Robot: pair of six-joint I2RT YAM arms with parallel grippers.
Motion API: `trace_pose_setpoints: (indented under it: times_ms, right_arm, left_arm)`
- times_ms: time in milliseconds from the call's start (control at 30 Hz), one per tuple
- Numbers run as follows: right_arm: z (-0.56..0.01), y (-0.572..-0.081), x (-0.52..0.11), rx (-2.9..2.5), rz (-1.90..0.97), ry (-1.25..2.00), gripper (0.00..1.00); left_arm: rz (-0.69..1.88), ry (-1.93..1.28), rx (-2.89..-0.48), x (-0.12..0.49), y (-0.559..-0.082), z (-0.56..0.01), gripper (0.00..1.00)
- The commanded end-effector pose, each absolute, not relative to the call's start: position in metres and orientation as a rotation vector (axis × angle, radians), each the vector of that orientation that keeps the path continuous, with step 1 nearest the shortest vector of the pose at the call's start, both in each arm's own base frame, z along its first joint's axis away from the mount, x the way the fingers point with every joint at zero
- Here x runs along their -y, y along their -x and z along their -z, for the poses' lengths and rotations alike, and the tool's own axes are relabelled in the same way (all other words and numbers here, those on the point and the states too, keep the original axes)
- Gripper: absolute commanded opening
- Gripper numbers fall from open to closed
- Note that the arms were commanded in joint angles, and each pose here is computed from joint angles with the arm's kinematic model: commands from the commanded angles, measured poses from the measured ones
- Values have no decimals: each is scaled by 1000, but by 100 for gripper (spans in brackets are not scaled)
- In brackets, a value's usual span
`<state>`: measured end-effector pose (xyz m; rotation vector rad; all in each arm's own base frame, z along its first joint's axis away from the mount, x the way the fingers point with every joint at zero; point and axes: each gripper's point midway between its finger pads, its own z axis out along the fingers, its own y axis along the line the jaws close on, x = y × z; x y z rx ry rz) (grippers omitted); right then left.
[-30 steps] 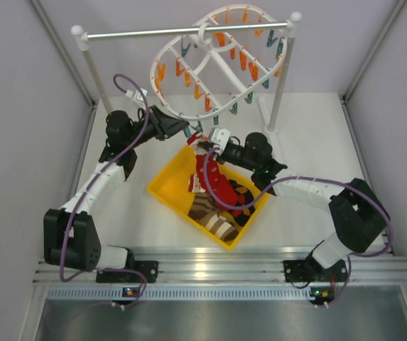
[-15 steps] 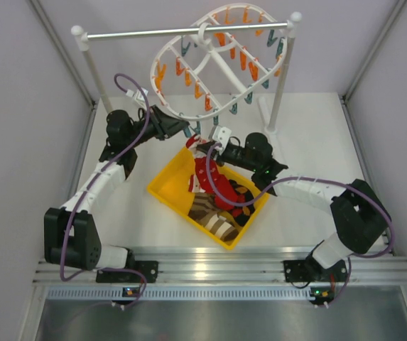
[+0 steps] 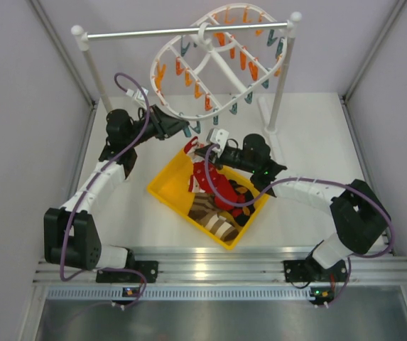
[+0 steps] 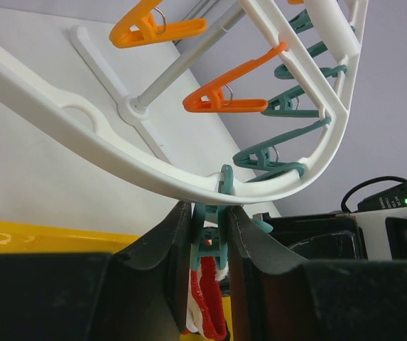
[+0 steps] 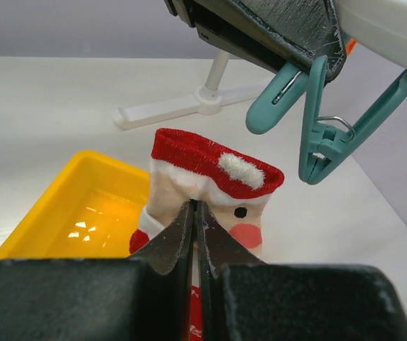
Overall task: Clip the socks to the hanger
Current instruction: Clamp the sock onto the hanger.
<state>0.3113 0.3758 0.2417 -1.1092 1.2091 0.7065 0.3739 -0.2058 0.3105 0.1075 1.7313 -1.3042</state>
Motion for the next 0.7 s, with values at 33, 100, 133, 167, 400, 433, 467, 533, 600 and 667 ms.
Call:
trace_pose_setpoints:
  times_ms: [33,100,133,167,400,433,467,533,600,667]
  right_arm:
    - [-299,-320,-374,-1088,-693,1044,0]
    - [-305,-321,-372,-1072,-688,1043,0]
    - [-306,-321,-372,-1071,-689,1041,0]
    - [-307,-321,-372,-1070,-690,1040,0]
    - [-318,-322,-373,-1053,-691,1028,0]
    - [-318,-322,-373,-1051,-686,1029,0]
    - [-317,-323,-373,-1054,-684,1029,0]
    - [-317,-326,-372,-1054,-672,1029,0]
    - [-317,-327,-373,-1057,-660,1025,0]
    - [-316,-332,-371,-1064,-636,1016,0]
  left_arm:
    - [1303,-113,-1749,204,-376,-311,0]
    - [1304,-121,-1751,205,-375,-310,0]
    - [1304,-120,-1753,205,-375,-310,0]
    - [1304,-122,-1755,205,-375,-309,0]
    - [1303,-130,-1759,205,-373,-308,0]
    - [1304,-131,-1759,205,-373,-308,0]
    - [1305,-130,-1764,205,-373,-307,0]
    - [1305,-130,-1765,205,-373,-307,0]
    - [1311,-139,-1765,206,-371,-308,0]
    - [1314,-135,-1766,206,-371,-308,0]
